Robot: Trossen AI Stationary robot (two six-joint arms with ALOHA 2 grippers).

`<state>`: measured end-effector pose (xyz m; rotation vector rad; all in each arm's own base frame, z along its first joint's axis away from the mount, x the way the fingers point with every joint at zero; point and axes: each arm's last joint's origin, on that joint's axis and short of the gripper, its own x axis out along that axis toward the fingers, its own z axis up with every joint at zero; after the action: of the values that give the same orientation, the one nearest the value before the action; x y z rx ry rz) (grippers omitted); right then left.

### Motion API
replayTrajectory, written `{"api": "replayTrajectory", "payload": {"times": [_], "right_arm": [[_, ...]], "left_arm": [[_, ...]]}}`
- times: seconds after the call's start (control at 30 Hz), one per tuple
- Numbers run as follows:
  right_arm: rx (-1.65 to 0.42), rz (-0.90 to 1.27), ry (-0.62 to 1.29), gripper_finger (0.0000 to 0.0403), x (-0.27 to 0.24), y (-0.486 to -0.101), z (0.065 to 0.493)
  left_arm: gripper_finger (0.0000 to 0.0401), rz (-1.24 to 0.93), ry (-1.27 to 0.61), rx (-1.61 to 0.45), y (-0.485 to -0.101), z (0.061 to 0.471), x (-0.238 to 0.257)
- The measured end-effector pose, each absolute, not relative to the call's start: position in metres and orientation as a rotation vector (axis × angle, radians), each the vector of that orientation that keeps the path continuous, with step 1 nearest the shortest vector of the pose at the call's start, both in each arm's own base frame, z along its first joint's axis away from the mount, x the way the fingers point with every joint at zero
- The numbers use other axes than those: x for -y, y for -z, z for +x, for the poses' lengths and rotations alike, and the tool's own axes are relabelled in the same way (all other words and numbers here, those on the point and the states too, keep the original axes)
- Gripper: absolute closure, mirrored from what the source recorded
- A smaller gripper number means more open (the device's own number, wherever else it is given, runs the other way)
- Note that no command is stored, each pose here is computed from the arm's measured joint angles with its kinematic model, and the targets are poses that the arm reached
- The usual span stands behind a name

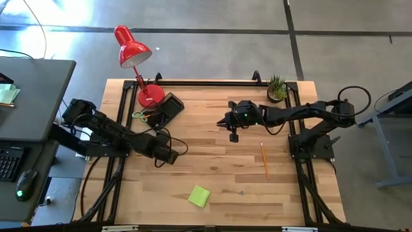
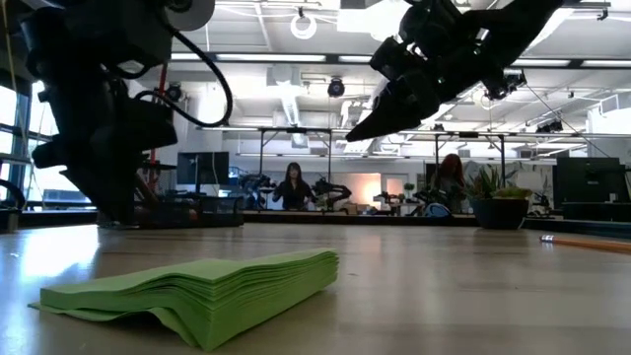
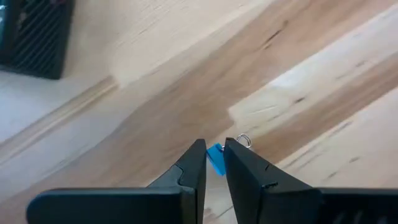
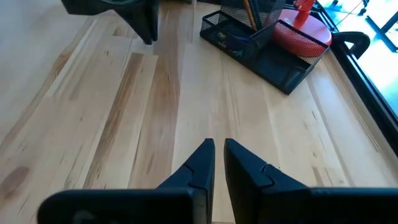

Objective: Pick and place office supplies into organizer
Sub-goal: Put the top blue binder clip into the desk organizer

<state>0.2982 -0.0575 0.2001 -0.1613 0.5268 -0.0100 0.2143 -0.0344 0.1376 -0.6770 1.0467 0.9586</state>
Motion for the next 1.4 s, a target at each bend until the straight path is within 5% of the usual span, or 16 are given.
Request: {"api": "replayTrajectory", "payload": {"times": [0.3,0.67,1.17,1.4], "right_arm": [[-0.501,-0.158,0.016,0.0375,0.058,-0.201,0.299],[-0.493,-0.167,0.016,0.0373,0.058,-0.202,0.299],[-0.494,-0.170,0.015,0.0373,0.058,-0.202,0.299],[-0.495,-0.168,0.015,0.0374,0.058,-0.202,0.299]], "left_arm": [[0.0357,-0.570,-0.923,-1.009,-0.143,0.220,0.034],[0.0357,-0.144,-1.299,-0.991,-0.187,0.212,-0.006],[0.0356,-0.219,-1.434,-1.138,-0.167,0.193,-0.047],[0.0311,-0.258,-1.413,-1.136,-0.166,0.195,-0.046]]}}
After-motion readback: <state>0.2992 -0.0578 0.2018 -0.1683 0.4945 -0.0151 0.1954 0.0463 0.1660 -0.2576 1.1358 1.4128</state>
